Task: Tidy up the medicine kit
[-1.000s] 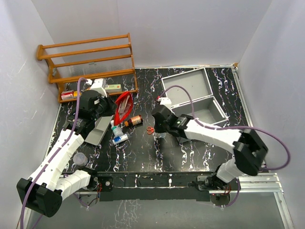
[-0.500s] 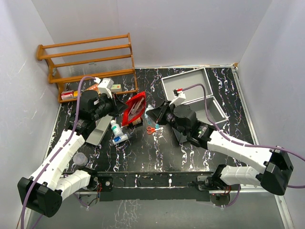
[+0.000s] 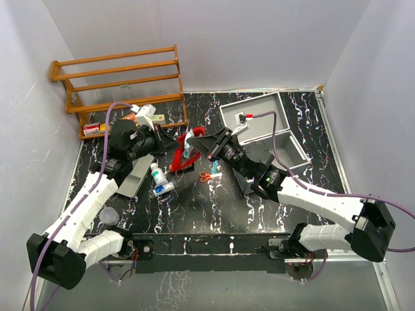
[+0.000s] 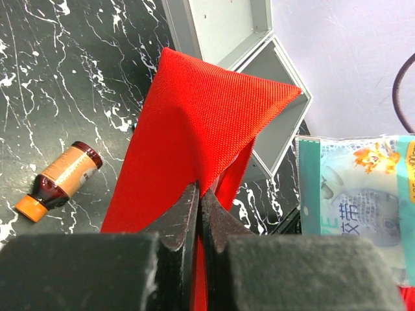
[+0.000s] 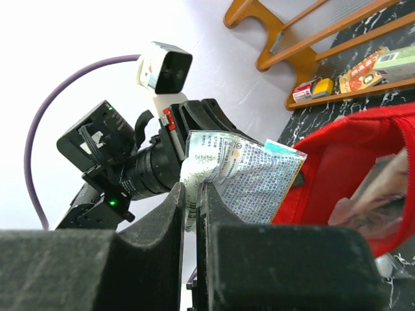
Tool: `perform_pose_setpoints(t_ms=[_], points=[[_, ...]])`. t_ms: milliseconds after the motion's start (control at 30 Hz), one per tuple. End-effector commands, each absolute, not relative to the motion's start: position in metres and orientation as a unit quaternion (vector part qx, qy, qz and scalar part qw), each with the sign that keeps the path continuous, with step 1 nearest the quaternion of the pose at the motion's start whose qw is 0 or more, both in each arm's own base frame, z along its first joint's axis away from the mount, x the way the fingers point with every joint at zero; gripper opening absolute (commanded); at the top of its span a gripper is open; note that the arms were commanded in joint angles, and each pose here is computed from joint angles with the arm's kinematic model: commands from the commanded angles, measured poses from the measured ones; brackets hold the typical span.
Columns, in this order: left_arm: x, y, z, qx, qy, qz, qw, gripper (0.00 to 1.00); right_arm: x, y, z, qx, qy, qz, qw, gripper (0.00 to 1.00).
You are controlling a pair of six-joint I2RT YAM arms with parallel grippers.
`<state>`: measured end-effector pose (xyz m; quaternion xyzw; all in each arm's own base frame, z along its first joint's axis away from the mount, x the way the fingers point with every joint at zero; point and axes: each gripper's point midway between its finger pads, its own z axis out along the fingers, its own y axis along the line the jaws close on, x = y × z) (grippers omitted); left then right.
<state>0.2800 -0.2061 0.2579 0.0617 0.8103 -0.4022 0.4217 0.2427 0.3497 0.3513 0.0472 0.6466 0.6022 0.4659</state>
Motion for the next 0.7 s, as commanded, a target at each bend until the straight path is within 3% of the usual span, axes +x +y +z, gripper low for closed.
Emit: perform_pose_setpoints(t_ms=[0,433,667], points=[[0.276,-0.216,0.297,0.066,0.782,-0.444,0.432,0.0,0.241,0.352,0.394,0.043,0.583,0.652,0.483,0.0],[0.263,-0.225,0.322,0.03,0.773,-0.499,0.391,0.0,0.266,0.345,0.391,0.049,0.554,0.606,0.569,0.0],[0.26,-0.225,0.329,0.037,0.765,-0.503,0.4,0.0,0.266,0.35,0.371,0.034,0.558,0.604,0.568,0.0]])
